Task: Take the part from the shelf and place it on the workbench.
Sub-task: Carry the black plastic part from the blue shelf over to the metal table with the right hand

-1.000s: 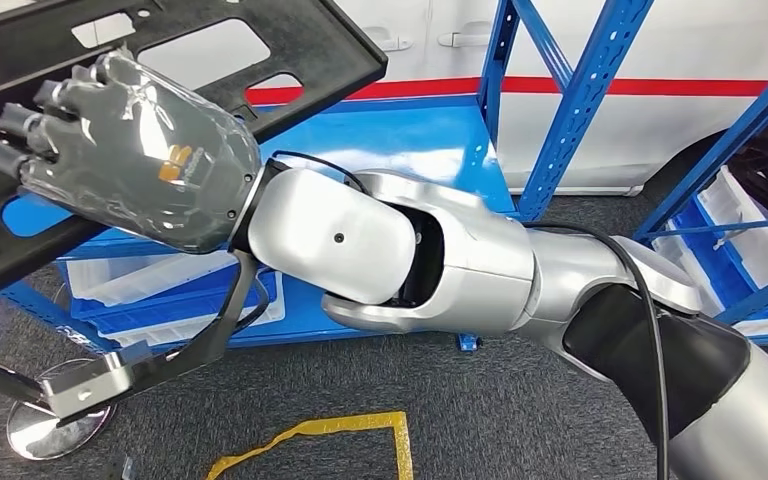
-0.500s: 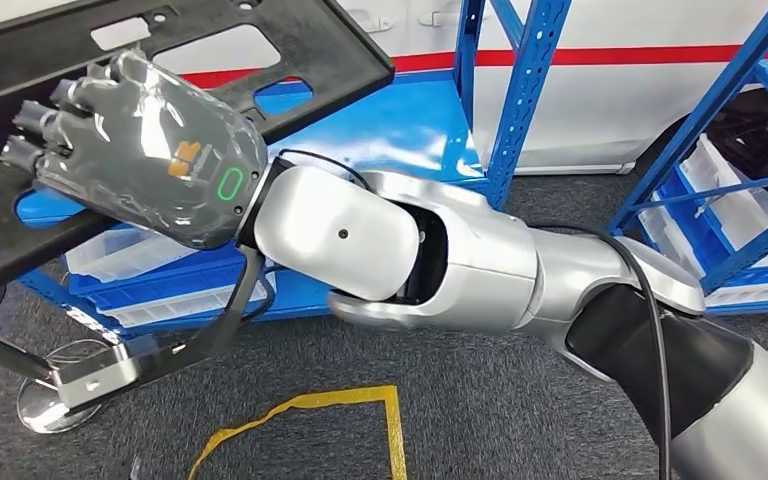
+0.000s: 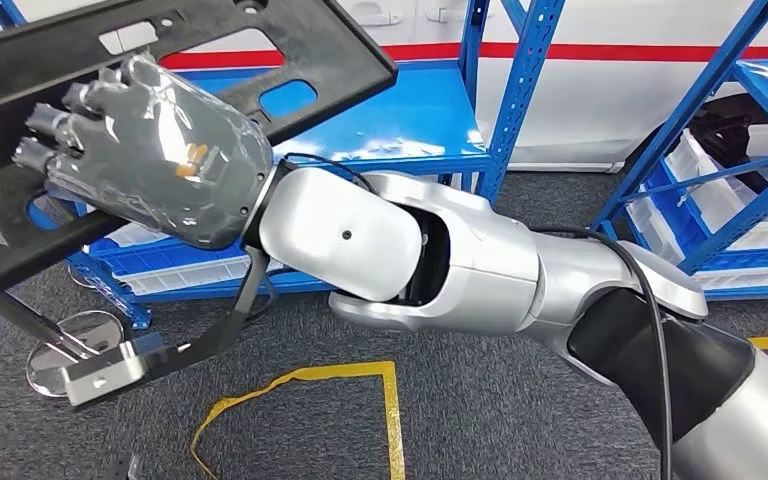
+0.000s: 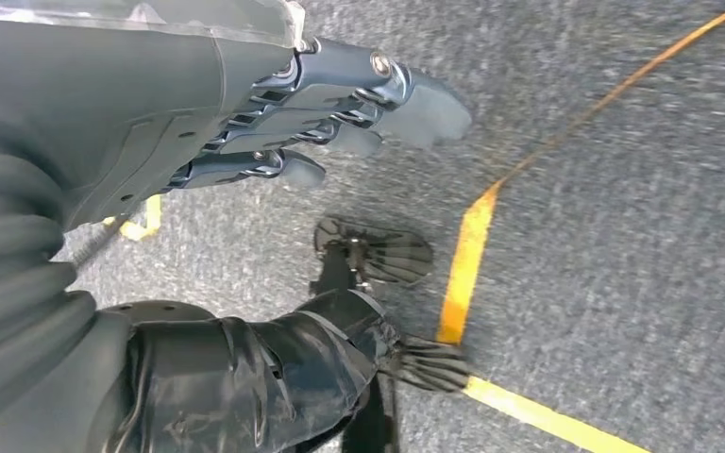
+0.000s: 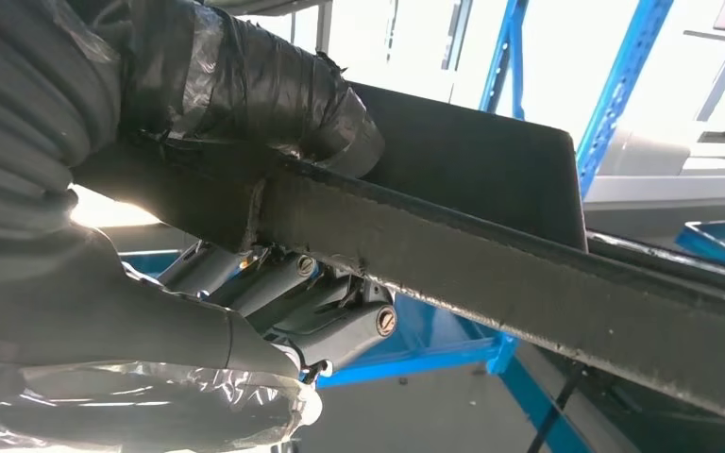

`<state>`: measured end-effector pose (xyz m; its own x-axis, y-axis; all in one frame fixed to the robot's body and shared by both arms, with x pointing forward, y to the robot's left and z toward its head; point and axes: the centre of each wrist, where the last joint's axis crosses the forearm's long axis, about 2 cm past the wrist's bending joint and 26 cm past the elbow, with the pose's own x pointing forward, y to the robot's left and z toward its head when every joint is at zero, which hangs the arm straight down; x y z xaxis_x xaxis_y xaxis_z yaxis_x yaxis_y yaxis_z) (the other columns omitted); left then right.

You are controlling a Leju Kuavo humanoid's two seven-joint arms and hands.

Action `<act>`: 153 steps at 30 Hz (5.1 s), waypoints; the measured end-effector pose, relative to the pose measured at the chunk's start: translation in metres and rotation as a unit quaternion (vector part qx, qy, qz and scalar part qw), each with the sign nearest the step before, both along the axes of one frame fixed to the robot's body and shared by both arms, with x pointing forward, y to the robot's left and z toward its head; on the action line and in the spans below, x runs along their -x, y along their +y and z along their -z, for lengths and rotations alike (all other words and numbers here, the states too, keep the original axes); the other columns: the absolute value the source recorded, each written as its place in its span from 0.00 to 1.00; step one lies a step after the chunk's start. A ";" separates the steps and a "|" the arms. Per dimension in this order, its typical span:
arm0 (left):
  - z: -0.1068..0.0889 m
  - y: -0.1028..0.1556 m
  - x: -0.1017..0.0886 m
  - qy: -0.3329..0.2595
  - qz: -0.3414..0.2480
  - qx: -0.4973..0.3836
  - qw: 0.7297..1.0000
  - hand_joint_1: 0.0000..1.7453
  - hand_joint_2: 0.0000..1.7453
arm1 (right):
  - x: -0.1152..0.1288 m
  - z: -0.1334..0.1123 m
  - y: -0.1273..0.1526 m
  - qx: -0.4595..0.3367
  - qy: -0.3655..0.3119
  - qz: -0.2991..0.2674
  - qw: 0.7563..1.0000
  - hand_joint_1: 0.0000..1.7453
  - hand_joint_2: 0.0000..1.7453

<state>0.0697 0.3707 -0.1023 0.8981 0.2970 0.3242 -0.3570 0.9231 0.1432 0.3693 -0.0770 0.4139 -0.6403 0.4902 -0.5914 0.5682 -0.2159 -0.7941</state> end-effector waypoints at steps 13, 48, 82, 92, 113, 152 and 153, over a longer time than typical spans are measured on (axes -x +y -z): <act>0.000 0.001 0.004 0.002 0.001 0.000 1.000 0.00 1.00 | -0.001 0.002 0.000 0.000 0.003 0.002 1.000 1.00 1.00; 0.000 0.004 0.003 0.015 -0.011 0.004 1.000 0.00 1.00 | -0.015 0.016 -0.004 0.009 0.016 0.033 0.999 1.00 1.00; 0.000 0.003 0.003 0.001 -0.009 0.001 1.000 0.00 1.00 | -0.018 0.028 -0.004 0.016 0.039 0.042 0.998 1.00 1.00; 0.000 0.004 0.002 0.005 -0.012 0.001 1.000 0.00 1.00 | -0.019 0.027 -0.004 0.020 0.032 0.047 0.998 1.00 1.00; 0.001 0.000 0.007 0.013 -0.015 0.008 1.000 0.00 1.00 | -0.024 0.034 -0.005 0.033 0.029 0.060 0.997 1.00 1.00; 0.002 -0.002 0.011 0.010 -0.033 0.021 0.999 0.00 1.00 | -0.113 -0.034 -0.092 0.077 0.026 0.295 0.952 1.00 1.00; 0.002 -0.002 0.011 0.010 -0.033 0.022 0.999 0.00 1.00 | -0.114 -0.037 -0.095 0.075 0.026 0.301 0.950 1.00 1.00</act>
<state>0.0584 0.3687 -0.1044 0.8824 0.3691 0.2919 -0.4146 0.9031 0.1115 0.4837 -0.1720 0.4506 -0.3014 0.6887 -0.6594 0.2673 -0.6028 -0.7518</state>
